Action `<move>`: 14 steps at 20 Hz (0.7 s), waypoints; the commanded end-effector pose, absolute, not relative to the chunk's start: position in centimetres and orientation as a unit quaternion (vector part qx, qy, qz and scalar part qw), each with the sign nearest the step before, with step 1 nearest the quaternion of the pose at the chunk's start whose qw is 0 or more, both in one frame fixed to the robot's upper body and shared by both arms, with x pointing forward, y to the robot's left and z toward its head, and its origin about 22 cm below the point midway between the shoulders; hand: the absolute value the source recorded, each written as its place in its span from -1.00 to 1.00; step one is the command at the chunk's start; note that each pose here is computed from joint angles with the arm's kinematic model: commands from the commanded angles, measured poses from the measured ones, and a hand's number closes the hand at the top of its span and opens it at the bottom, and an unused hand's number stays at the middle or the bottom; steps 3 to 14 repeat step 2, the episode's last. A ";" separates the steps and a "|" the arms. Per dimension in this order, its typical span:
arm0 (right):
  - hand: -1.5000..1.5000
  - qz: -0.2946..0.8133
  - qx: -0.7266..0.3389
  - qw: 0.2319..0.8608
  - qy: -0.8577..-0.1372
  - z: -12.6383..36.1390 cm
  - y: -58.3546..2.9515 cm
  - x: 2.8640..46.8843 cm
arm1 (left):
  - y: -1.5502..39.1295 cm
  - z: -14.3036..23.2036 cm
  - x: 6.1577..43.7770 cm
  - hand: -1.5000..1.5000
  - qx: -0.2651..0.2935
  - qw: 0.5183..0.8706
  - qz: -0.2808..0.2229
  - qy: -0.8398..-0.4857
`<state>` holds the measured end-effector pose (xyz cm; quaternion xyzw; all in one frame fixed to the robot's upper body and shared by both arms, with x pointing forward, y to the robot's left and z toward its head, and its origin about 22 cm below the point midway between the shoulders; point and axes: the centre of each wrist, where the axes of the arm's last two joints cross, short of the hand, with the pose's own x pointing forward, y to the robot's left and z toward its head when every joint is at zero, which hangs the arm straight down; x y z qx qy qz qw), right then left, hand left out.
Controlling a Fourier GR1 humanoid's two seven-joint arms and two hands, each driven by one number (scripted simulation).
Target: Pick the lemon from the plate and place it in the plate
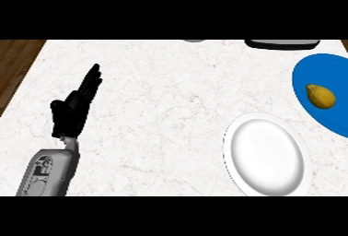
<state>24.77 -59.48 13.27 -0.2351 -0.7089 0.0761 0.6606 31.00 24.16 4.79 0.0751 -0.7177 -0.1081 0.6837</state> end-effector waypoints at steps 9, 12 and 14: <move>-1.00 0.079 -0.196 0.650 -0.730 13.1 -60.1 23.7 | 24.2 5.0 30.9 0.00 0.072 0.681 -0.113 -0.720; -1.00 0.079 -0.196 0.650 -0.730 13.1 -60.1 23.7 | 24.2 5.0 30.9 0.00 0.072 0.681 -0.113 -0.720; -1.00 0.079 -0.196 0.650 -0.730 13.1 -60.1 23.7 | 24.2 5.0 30.9 0.00 0.072 0.681 -0.113 -0.720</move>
